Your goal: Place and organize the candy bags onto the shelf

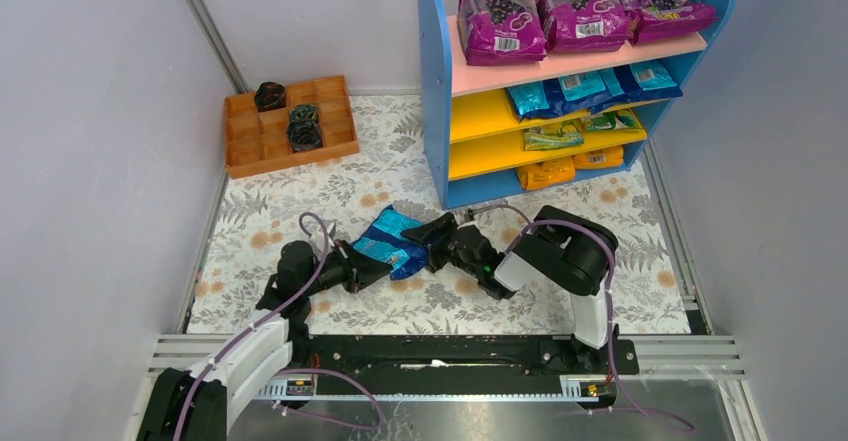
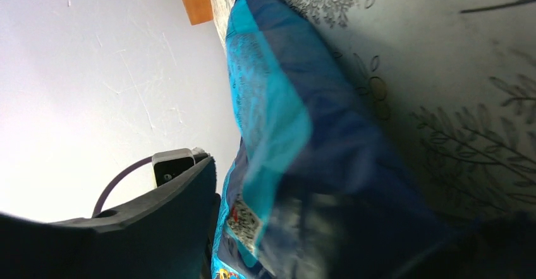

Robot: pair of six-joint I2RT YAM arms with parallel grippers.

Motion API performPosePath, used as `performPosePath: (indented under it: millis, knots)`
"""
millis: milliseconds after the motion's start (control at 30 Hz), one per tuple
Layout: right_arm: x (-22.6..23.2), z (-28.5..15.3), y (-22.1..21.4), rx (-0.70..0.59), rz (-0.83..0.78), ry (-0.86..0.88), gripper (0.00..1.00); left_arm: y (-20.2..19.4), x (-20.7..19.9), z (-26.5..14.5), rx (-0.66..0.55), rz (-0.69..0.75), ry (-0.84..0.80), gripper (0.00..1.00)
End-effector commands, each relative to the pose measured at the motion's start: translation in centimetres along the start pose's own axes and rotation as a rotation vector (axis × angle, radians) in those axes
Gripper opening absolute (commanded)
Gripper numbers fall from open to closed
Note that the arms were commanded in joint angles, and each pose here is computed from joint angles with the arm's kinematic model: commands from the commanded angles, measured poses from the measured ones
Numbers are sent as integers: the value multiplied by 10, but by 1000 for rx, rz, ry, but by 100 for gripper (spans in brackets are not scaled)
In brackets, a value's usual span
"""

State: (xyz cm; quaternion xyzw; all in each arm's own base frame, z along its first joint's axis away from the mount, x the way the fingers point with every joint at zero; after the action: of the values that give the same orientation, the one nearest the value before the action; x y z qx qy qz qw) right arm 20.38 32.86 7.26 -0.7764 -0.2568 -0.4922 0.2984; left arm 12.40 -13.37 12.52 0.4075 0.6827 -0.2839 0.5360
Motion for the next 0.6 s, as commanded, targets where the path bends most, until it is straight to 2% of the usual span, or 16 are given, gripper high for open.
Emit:
performPosePath:
  millis: [0, 67, 133, 200, 300, 333, 433, 567]
  knots:
    - [23, -6, 0, -43, -38, 142, 63, -5, -12, -3, 72, 101, -56, 10]
    - [33, -16, 0, -61, -84, 160, 52, -4, -16, -3, 78, 133, -45, 17]
    - [38, -24, 2, -89, -131, 165, 42, -3, -20, -4, 77, 161, -37, 29]
    - [42, -31, 2, -101, -177, 170, 35, -2, -25, -5, 73, 192, -44, 40]
    - [46, -42, 0, -84, -237, 182, 30, 0, -33, -5, 76, 243, -66, 63]
    - [47, -46, -1, -74, -259, 189, 29, 1, -37, -5, 80, 261, -75, 67]
    - [46, -62, -4, -34, -353, 187, 26, 6, -52, -5, 78, 329, -88, 73]
    - [46, -92, -3, -11, -562, 121, 24, 22, -77, -5, 38, 479, -29, 74]
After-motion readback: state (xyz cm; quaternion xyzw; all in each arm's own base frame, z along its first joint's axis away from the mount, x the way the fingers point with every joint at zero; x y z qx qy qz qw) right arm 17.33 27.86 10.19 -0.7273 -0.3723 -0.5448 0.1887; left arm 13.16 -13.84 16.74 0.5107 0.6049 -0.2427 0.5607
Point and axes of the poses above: each gripper's point midway between its finger pads, its own z axis out along the fingers, its own x axis along the line the jaws close on, y = z × x, the point moved 8 cm from there along -z, back along the fingers, and after that the axes turned 7 degrees about z, right-handed, at the moved point
